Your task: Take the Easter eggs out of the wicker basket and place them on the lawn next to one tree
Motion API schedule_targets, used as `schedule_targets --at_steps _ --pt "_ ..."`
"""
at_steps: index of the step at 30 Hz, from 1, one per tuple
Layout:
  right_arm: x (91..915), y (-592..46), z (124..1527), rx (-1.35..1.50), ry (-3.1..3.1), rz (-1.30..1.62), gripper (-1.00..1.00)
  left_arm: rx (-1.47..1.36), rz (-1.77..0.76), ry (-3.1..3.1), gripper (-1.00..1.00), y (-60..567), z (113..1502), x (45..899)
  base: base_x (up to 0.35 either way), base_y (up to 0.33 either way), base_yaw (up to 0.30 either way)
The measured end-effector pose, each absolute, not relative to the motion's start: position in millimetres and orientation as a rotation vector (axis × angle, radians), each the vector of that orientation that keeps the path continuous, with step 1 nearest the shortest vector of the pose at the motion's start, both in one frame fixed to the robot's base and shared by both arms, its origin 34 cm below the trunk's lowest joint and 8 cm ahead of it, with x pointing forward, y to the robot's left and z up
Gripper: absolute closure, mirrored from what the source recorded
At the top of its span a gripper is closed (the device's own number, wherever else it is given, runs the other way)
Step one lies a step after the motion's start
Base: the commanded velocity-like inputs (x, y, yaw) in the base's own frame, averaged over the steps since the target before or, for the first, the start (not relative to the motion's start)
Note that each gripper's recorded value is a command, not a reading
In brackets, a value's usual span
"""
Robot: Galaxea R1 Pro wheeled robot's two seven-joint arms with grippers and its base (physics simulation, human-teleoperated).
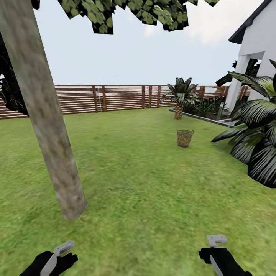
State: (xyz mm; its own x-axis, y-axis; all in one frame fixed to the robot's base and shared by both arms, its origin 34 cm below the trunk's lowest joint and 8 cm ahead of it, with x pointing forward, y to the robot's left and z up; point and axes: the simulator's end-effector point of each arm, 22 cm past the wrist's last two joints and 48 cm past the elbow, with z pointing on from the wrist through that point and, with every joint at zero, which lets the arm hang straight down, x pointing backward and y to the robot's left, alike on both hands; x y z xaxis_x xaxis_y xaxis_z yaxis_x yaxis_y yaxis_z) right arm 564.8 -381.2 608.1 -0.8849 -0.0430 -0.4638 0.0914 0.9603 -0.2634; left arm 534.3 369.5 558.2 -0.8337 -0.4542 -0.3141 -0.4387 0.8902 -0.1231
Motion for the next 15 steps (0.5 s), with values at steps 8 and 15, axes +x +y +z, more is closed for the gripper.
schedule_targets --at_steps 8,15 --pt "578.3 -387.2 622.9 0.041 2.586 -0.385 -1.00 -0.671 -0.077 2.664 -1.00 364.5 567.6 564.0 0.338 -0.074 0.000" --pt "577.3 -386.3 624.5 0.043 2.601 -0.388 -1.00 -0.630 -0.092 2.627 -1.00 367.6 593.2 592.9 0.338 -0.074 0.000"
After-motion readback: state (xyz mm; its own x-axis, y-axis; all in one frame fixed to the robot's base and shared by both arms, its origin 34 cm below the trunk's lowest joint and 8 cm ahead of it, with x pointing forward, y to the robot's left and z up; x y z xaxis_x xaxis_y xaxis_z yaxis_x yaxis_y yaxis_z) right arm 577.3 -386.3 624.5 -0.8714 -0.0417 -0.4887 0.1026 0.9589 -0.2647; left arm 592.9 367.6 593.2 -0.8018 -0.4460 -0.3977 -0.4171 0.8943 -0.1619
